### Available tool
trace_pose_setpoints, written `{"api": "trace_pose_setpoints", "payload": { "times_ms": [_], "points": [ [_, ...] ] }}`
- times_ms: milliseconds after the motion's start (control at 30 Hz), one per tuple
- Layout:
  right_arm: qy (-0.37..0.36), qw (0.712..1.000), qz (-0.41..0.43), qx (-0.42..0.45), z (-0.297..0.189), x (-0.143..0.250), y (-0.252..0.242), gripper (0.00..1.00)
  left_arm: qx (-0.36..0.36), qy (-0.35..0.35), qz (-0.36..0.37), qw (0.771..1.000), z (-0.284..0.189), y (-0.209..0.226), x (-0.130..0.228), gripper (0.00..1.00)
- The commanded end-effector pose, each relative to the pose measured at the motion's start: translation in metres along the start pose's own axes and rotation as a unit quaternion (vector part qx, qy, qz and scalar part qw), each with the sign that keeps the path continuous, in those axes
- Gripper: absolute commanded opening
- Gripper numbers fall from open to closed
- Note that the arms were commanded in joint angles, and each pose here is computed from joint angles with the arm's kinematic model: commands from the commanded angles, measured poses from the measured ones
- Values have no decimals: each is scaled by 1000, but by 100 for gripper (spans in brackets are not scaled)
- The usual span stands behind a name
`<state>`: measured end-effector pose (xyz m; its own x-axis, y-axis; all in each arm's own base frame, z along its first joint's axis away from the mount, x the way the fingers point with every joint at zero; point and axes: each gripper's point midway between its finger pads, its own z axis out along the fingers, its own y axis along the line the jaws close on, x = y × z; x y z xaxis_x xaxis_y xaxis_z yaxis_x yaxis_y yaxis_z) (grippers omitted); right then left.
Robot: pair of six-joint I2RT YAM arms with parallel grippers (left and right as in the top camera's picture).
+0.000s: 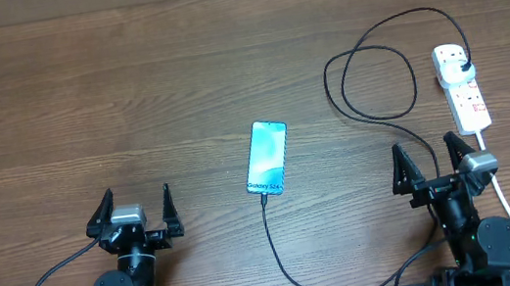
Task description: Plug charger to phone and switch on socket
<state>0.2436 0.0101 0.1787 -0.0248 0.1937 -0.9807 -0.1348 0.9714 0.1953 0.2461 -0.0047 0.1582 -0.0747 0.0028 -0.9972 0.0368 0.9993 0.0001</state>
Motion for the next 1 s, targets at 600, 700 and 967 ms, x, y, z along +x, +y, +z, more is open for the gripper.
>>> {"api": "trace_pose_setpoints", "payload": {
  "times_ms": [600, 700, 967],
  "points": [
    [5, 1000, 4, 21, 1, 5, -8, 100, 6, -1, 11, 1000, 0, -2, 1, 100],
    [5, 1000, 4, 21, 1, 5, -8, 100, 6, -1, 11, 1000, 0, -2, 2, 99],
    [10, 1000, 4, -1, 2, 8, 3, 100, 6, -1, 11, 1000, 0, -2, 2, 100]
  ]
}}
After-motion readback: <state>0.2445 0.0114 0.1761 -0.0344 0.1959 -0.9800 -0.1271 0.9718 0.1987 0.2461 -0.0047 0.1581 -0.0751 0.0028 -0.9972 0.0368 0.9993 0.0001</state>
